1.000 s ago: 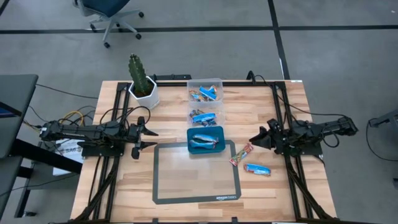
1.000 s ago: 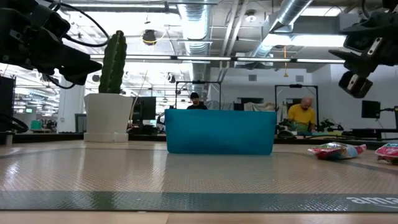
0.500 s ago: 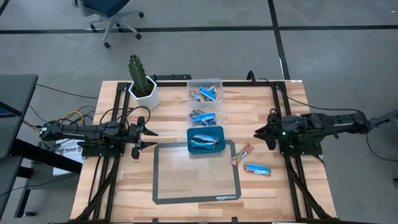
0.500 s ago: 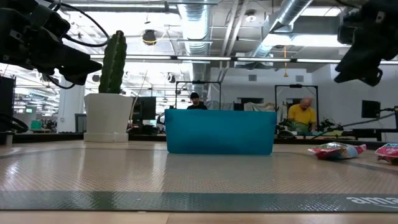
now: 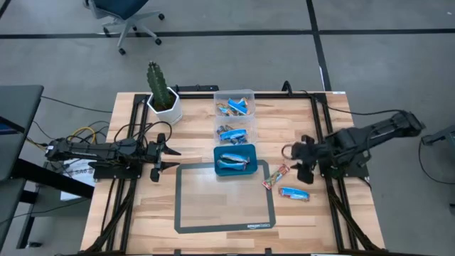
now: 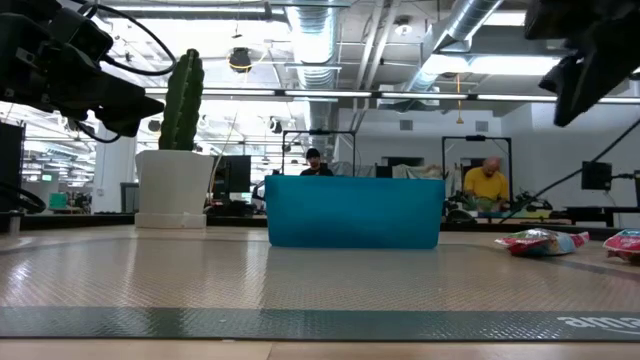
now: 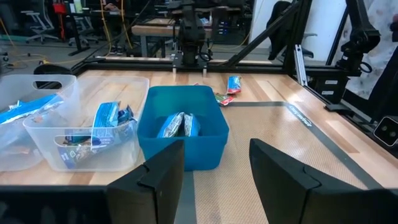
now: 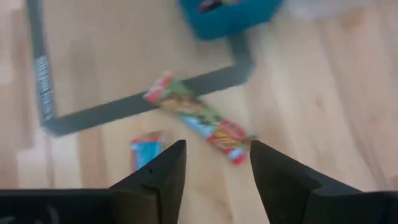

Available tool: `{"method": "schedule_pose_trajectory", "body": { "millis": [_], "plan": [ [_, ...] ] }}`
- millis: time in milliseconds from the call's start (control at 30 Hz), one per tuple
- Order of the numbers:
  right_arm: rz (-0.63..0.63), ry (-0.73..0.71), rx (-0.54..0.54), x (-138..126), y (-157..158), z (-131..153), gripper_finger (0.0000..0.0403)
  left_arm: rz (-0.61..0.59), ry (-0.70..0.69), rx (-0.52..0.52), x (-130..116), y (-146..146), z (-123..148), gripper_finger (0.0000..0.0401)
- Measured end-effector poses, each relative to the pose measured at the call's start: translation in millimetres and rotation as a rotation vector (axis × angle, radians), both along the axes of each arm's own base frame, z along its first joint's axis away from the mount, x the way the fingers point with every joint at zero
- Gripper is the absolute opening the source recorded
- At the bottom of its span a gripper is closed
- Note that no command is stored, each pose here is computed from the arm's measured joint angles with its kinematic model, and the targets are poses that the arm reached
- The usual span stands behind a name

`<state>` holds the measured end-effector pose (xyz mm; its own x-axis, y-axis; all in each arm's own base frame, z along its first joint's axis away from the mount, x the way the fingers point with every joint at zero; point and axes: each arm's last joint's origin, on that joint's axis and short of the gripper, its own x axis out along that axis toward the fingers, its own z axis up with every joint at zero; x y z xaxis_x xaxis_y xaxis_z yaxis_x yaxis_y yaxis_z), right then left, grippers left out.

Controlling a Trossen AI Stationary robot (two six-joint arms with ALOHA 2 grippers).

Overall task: Pick and place Granola Bars by type
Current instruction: Put the red granola bar into the blue bin

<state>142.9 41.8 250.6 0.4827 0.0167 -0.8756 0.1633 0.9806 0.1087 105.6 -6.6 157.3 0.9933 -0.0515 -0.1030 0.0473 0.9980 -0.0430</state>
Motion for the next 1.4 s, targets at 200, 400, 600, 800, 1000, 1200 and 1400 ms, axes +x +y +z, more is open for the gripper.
{"method": "schedule_pose_trajectory", "body": {
  "millis": [200,400,600,800,1000,1200,1400],
  "plan": [
    [0.142,0.100,-0.021,6.0,34.0,-10.6,0.0203,-0.001,0.000,0.004,0.0,0.0,0.0,0.0174],
    [0.150,0.187,-0.009,1.1,63.1,-24.0,0.0224,0.000,0.000,0.004,0.0,0.0,0.0,0.0174],
    [0.133,0.268,-0.031,-2.7,83.5,-38.7,0.0229,0.000,0.000,-0.003,0.0,0.0,0.0,0.0174],
    [0.098,0.341,-0.078,1.7,93.2,-55.4,0.0229,0.001,0.000,-0.003,0.0,0.0,0.0,0.0174],
    [0.143,0.372,-0.122,13.2,101.6,-73.5,0.0229,0.000,0.000,0.002,0.0,0.0,0.0,0.0174],
    [0.150,0.377,-0.132,27.3,104.7,-91.3,0.0228,0.000,0.000,0.003,0.0,0.0,-0.1,0.0174],
    [0.125,0.415,-0.156,34.6,99.7,-107.0,0.0225,0.000,0.000,-0.001,0.0,0.0,0.0,0.0174]
  ]
}}
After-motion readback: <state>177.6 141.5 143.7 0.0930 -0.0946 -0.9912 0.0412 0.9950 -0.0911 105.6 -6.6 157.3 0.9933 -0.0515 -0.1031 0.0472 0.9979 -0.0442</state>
